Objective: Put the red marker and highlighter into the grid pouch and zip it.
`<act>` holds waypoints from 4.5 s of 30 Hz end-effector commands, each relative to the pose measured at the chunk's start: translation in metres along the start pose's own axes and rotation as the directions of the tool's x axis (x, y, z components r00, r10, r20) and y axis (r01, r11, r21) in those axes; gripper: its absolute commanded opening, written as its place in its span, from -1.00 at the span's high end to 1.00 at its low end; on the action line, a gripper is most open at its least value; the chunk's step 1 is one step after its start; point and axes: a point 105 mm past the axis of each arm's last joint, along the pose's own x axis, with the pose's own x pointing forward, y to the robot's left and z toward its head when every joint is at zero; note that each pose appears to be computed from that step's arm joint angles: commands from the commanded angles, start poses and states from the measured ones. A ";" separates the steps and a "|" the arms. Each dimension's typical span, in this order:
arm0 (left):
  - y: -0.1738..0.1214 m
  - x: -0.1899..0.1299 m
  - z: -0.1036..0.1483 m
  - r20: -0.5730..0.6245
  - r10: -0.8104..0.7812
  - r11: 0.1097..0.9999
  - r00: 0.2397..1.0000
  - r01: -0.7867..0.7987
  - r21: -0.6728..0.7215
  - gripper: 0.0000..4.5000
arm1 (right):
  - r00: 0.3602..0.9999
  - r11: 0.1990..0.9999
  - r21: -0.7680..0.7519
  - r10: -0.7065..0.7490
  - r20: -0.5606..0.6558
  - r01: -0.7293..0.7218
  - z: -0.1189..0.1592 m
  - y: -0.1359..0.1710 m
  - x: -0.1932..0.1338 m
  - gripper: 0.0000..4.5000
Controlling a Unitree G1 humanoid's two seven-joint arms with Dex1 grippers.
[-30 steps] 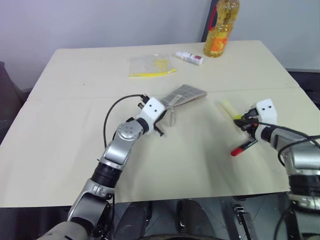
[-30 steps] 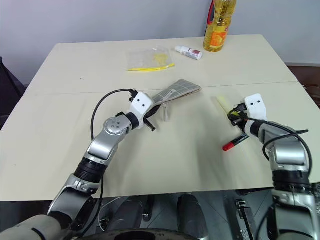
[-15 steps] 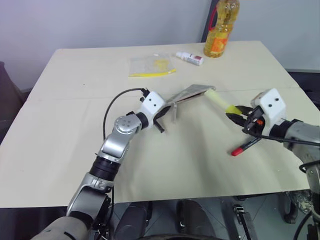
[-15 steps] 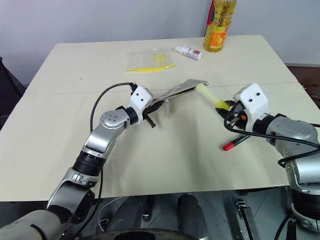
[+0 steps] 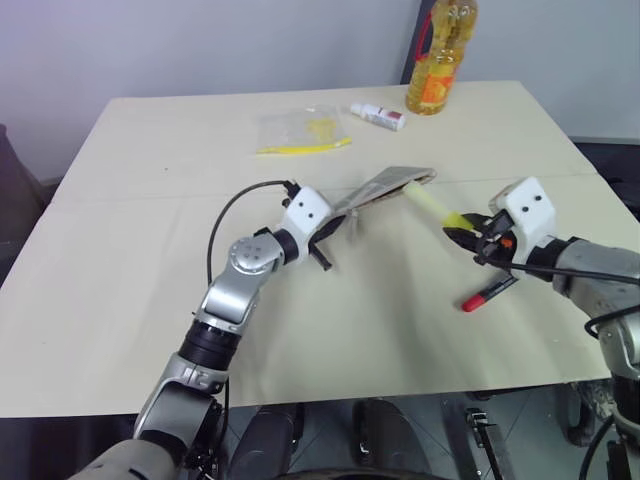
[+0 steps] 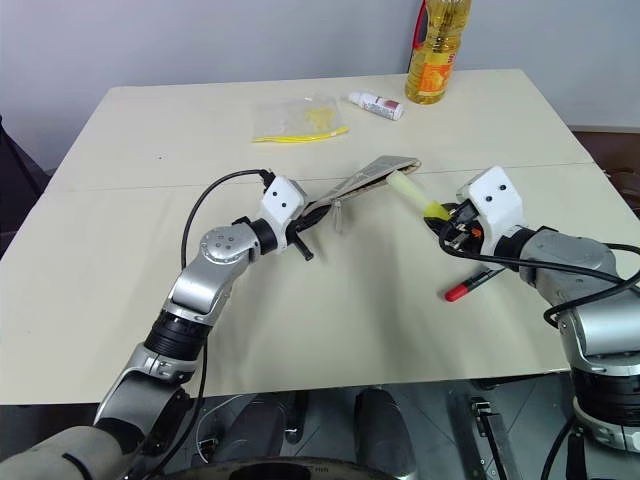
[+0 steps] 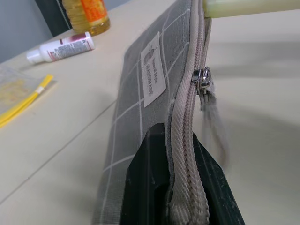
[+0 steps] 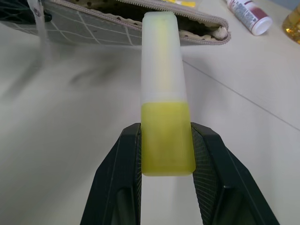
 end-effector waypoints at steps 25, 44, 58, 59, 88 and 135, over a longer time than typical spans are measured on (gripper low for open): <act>-0.045 -0.020 0.015 0.005 -0.381 0.862 0.925 0.353 0.363 1.00 | 0.946 0.852 -0.413 0.272 -0.178 -0.323 0.014 0.065 0.005 0.61; -0.019 0.005 -0.009 -0.048 -0.132 0.971 0.990 0.139 0.195 1.00 | 0.975 0.979 0.071 -0.180 -0.128 0.190 -0.015 -0.013 -0.049 -0.70; -0.028 0.036 0.005 0.032 -0.164 0.967 0.986 0.154 0.202 1.00 | 0.707 0.588 0.399 -0.519 -0.481 0.704 -0.087 0.006 -0.058 -0.70; -0.028 0.036 0.006 0.036 -0.163 0.968 0.986 0.152 0.202 1.00 | 0.688 0.574 0.389 -0.523 -0.502 0.720 -0.091 0.006 -0.058 -0.70; -0.001 0.012 0.016 0.068 -0.081 0.987 0.994 0.071 0.146 1.00 | 0.988 0.887 -0.455 -0.127 -0.088 0.074 0.015 0.016 -0.017 0.90; -0.051 -0.003 0.018 0.005 -0.339 0.907 0.941 0.325 0.267 1.00 | 0.991 0.652 -0.747 0.060 -0.119 -0.129 0.030 0.064 0.030 0.68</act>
